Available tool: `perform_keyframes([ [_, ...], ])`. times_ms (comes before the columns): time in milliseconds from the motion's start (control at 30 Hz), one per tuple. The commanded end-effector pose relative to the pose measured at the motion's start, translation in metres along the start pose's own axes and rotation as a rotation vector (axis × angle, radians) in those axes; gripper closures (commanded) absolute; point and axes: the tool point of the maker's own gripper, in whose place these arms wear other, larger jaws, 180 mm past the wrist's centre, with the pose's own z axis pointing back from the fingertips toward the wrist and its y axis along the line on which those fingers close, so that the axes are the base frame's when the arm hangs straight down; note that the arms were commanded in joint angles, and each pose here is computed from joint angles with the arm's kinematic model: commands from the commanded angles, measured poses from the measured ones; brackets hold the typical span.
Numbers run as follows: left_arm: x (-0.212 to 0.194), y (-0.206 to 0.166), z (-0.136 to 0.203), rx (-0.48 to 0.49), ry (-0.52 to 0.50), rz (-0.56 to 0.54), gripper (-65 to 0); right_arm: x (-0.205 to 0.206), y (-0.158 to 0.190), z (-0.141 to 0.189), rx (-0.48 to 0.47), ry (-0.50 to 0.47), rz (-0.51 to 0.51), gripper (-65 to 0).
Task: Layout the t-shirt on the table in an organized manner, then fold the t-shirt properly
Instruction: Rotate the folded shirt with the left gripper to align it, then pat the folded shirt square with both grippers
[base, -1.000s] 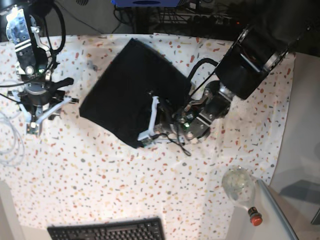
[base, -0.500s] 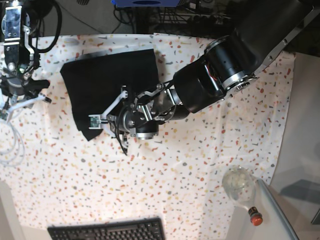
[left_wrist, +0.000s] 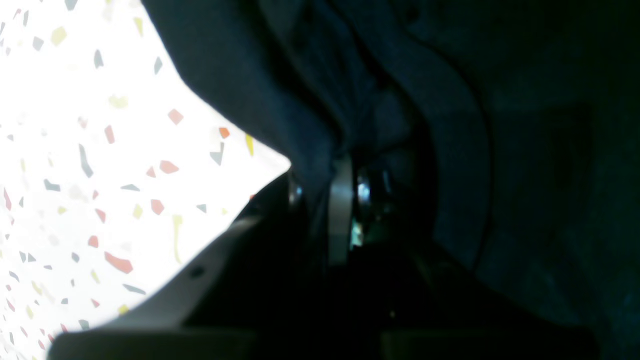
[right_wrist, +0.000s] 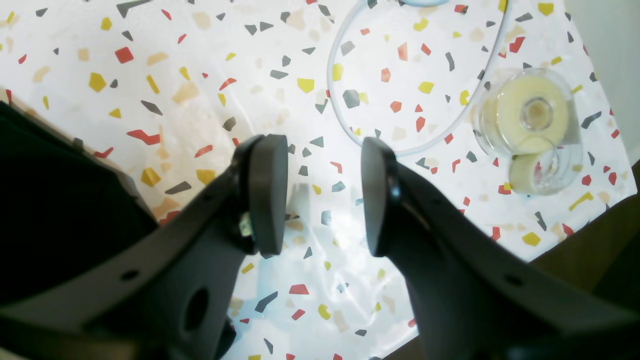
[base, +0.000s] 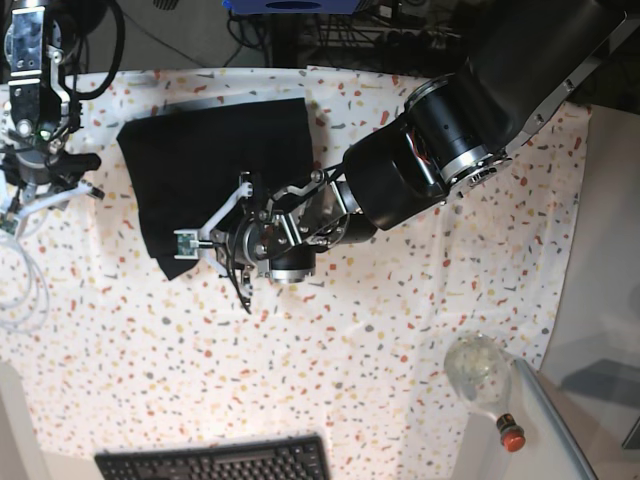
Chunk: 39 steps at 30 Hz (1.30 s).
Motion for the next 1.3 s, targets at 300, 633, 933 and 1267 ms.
perform_keyframes([
  [300, 0.047, 0.036, 0.017, 0.073, -0.099, -0.064, -10.2, 0.015, -0.002, 0.001, -0.007, -0.051, 0.005, -23.0],
  [633, 0.065, 0.043, 0.028, 0.103, -0.084, -0.108, -36.2, 0.015, -0.002, 0.001, -0.007, -0.051, 0.005, -23.0],
  [933, 0.071, 0.113, 0.113, 0.32, -0.26, 0.223, -2.3, 0.028, 0.044, 0.021, 0.17, -0.105, 0.104, 0.0],
  [1267, 0.003, 0.0, 0.145, 0.356, -0.396, 0.572, 0.0, -0.02, 0.13, 0.064, 0.568, -0.064, 0.339, 0.0],
])
